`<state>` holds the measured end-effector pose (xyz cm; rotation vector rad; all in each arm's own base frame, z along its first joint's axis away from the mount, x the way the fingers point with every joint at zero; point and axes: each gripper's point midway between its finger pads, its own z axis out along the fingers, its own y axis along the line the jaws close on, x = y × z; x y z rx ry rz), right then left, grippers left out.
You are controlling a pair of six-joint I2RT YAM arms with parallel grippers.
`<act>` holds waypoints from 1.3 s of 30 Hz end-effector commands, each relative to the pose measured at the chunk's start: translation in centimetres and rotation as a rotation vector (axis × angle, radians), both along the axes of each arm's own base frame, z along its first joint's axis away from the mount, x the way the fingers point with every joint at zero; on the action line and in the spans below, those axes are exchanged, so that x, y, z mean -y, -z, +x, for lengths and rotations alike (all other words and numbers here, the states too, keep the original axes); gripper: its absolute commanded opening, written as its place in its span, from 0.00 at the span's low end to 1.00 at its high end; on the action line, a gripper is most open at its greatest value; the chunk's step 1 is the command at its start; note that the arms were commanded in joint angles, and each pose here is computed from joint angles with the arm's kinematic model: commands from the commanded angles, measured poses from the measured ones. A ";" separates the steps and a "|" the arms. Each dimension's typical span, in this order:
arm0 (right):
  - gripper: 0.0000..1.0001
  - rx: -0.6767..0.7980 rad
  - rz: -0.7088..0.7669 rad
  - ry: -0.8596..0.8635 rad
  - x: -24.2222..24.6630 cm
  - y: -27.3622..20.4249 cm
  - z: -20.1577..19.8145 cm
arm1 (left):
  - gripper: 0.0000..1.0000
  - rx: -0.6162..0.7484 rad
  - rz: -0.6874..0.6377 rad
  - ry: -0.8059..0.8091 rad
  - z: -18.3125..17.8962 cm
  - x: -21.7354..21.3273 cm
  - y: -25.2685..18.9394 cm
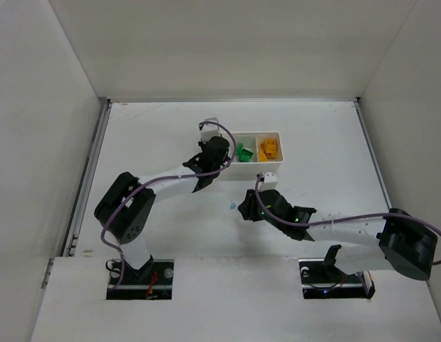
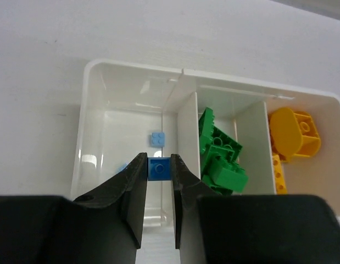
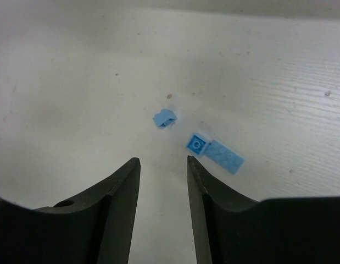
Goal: Sort the legos into containers by color
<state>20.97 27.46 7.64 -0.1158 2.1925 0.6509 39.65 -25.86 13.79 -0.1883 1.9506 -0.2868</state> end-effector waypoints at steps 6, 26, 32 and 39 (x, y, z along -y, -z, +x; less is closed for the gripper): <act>0.48 0.062 0.012 0.010 -1.9 -2.5 1.0 | 0.28 -0.002 0.013 0.011 3.7 0.3 0.5; 0.49 0.003 -0.144 0.005 -4.7 2.3 3.0 | 0.45 0.042 -0.097 0.069 -8.2 -4.1 -1.9; 0.44 -0.020 -0.187 0.034 -4.6 3.1 3.4 | 0.45 0.025 -0.129 0.070 -11.4 -6.2 -0.4; 0.33 -0.052 -0.249 0.076 -4.4 3.9 3.8 | 0.44 0.018 -0.171 0.103 -14.5 -7.4 1.5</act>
